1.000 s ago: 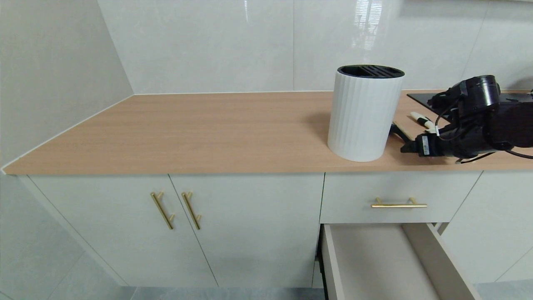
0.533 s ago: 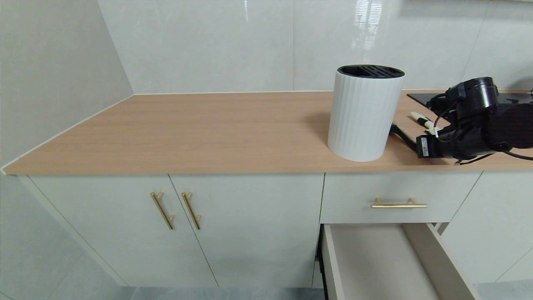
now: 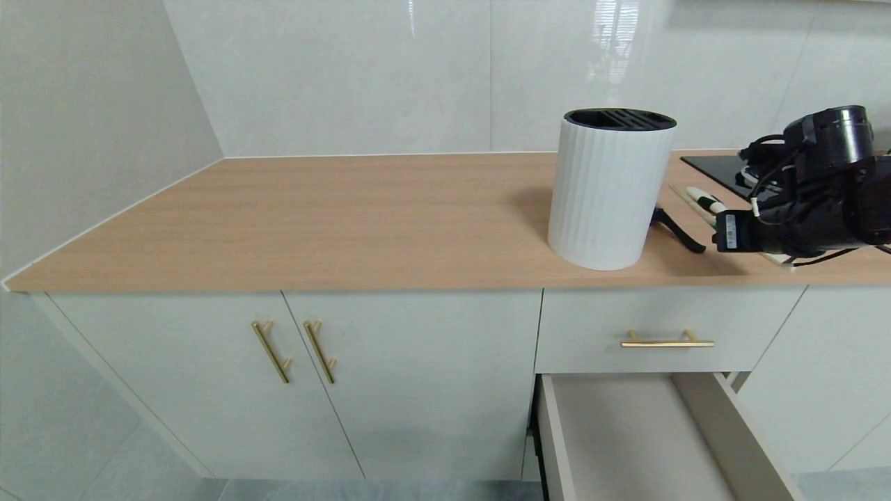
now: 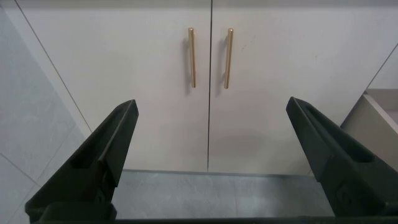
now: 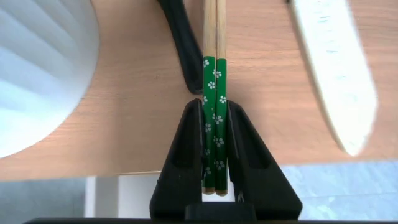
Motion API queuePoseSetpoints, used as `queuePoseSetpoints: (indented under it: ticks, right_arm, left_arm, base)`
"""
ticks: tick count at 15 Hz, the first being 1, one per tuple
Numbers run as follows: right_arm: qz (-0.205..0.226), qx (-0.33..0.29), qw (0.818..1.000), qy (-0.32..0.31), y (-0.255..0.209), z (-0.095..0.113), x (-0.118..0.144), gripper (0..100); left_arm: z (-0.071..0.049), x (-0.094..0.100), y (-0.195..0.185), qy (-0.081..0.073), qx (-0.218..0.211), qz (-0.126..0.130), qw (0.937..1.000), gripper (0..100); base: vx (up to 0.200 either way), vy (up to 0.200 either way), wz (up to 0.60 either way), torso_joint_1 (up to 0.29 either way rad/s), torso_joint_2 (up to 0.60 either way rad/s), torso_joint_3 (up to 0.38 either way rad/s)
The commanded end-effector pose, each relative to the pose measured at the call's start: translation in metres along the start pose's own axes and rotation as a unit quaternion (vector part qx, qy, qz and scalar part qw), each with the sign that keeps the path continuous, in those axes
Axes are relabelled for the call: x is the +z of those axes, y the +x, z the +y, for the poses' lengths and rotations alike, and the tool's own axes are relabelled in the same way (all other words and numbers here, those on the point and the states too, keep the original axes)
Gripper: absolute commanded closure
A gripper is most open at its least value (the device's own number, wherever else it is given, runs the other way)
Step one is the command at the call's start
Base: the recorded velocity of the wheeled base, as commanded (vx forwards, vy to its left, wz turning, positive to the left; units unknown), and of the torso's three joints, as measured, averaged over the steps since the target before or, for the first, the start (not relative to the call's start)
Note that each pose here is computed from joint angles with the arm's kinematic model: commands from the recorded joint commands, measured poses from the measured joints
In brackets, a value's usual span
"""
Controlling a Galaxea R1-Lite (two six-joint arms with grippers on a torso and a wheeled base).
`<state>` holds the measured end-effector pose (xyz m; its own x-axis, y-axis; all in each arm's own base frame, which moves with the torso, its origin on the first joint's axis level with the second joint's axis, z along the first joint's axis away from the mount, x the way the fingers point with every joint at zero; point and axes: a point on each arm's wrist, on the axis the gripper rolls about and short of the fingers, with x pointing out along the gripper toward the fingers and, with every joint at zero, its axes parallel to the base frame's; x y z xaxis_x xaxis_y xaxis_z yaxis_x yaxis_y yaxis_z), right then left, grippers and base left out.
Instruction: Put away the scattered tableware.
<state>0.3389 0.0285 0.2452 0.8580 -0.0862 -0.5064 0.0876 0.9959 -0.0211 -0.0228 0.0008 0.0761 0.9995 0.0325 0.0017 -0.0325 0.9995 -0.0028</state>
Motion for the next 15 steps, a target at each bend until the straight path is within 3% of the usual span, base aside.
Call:
queuePoseSetpoints:
  ticks: [1, 4, 8, 12, 13, 15]
  right_arm:
    - [-0.047, 0.005, 0.999, 0.018, -0.057, -0.009, 0.005, 100]
    - [-0.09, 0.01, 0.996, 0.025, -0.123, -0.022, -0.012, 100]
    - [-0.095, 0.061, 0.993, 0.021, -0.174, -0.031, -0.05, 100]
    - [-0.006, 0.106, 0.994, -0.015, -0.221, -0.031, -0.087, 100]
    - [-0.001, 0.111, 0.994, -0.017, -0.223, -0.031, -0.089, 100]
    - [0.056, 0.13, 0.99, -0.028, -0.226, -0.031, -0.104, 100]
  left_arm:
    - [0.0, 0.0, 0.0, 0.0, 0.0, 0.0, 1.0, 0]
    - [0.0, 0.0, 0.0, 0.0, 0.0, 0.0, 1.0, 0]
    - [0.0, 0.0, 0.0, 0.0, 0.001, 0.0, 1.0, 0]
    - [0.0, 0.0, 0.0, 0.0, 0.001, 0.0, 1.0, 0]
    - [0.0, 0.0, 0.0, 0.0, 0.0, 0.0, 1.0, 0]
    - [0.0, 0.0, 0.0, 0.0, 0.0, 0.0, 1.0, 0]
  base:
    - [0.0, 0.0, 0.0, 0.0, 0.0, 0.0]
    - [0.0, 0.0, 0.0, 0.0, 0.0, 0.0]
    - [0.0, 0.0, 0.0, 0.0, 0.0, 0.0]
    - [0.0, 0.0, 0.0, 0.0, 0.0, 0.0]
    - [0.0, 0.0, 0.0, 0.0, 0.0, 0.0]
    - [0.0, 0.0, 0.0, 0.0, 0.0, 0.0]
